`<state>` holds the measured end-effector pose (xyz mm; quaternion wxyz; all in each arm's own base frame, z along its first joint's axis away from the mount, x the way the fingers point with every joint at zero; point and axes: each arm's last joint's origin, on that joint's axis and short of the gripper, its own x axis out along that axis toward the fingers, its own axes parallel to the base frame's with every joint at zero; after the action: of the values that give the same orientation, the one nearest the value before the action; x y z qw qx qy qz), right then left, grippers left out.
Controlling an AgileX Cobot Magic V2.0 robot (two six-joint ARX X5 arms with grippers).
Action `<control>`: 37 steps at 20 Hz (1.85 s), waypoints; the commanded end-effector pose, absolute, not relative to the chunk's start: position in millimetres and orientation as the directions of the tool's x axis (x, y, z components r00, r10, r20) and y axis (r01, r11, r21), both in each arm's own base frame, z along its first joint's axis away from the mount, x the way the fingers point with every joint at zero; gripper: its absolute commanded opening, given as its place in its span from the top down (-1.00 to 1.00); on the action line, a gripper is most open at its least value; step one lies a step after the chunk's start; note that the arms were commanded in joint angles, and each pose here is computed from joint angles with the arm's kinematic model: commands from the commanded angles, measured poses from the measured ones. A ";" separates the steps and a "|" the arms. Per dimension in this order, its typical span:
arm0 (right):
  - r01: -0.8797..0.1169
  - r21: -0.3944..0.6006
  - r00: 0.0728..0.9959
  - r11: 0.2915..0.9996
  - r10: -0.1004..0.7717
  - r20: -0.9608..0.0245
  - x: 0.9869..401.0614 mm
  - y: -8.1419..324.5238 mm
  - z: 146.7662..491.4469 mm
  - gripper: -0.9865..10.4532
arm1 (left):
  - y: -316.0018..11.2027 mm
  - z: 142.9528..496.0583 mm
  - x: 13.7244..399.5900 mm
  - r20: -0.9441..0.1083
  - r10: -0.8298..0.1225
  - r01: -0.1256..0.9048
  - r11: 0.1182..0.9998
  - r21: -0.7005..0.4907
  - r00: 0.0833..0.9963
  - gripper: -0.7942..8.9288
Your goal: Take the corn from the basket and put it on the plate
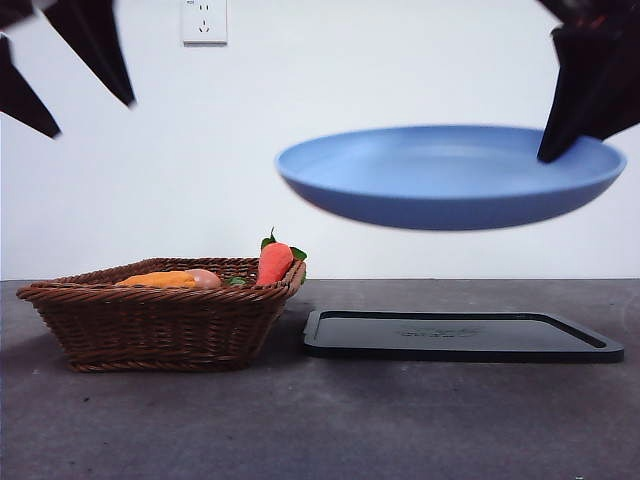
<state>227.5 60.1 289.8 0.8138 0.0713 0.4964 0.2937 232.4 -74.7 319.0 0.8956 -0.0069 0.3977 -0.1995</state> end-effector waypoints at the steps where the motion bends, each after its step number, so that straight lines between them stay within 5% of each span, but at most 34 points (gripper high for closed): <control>1: -0.412 0.401 0.366 0.818 0.552 -0.749 226.3 55.4 300.2 0.82 | -91.0 313.4 262.6 -0.750 -0.279 0.340 0.937 -0.076 0.600 -0.07; 11: -0.402 0.393 0.402 0.827 0.545 -0.736 216.7 47.4 309.1 0.82 | -132.0 246.1 347.6 -0.854 -0.117 0.336 0.939 0.071 0.507 -0.07; 26: -0.413 0.384 0.412 0.825 0.546 -0.729 217.8 47.5 309.8 0.82 | -144.3 189.8 366.3 -0.910 -0.082 0.347 0.935 0.071 0.408 0.08; 31: -0.415 0.383 0.416 0.825 0.546 -0.727 218.2 47.6 310.0 0.82 | -145.9 192.4 365.2 -0.905 -0.075 0.323 0.944 0.071 0.419 0.51; 37: -0.413 0.384 0.429 0.826 0.548 -0.718 220.1 47.8 310.7 0.82 | -141.8 237.1 355.1 -0.886 -0.091 0.302 0.952 0.057 0.455 0.58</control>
<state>217.7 46.8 305.0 0.8380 0.0750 0.4621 0.2805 351.9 -138.4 230.3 0.8365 0.1088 0.5241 -0.1173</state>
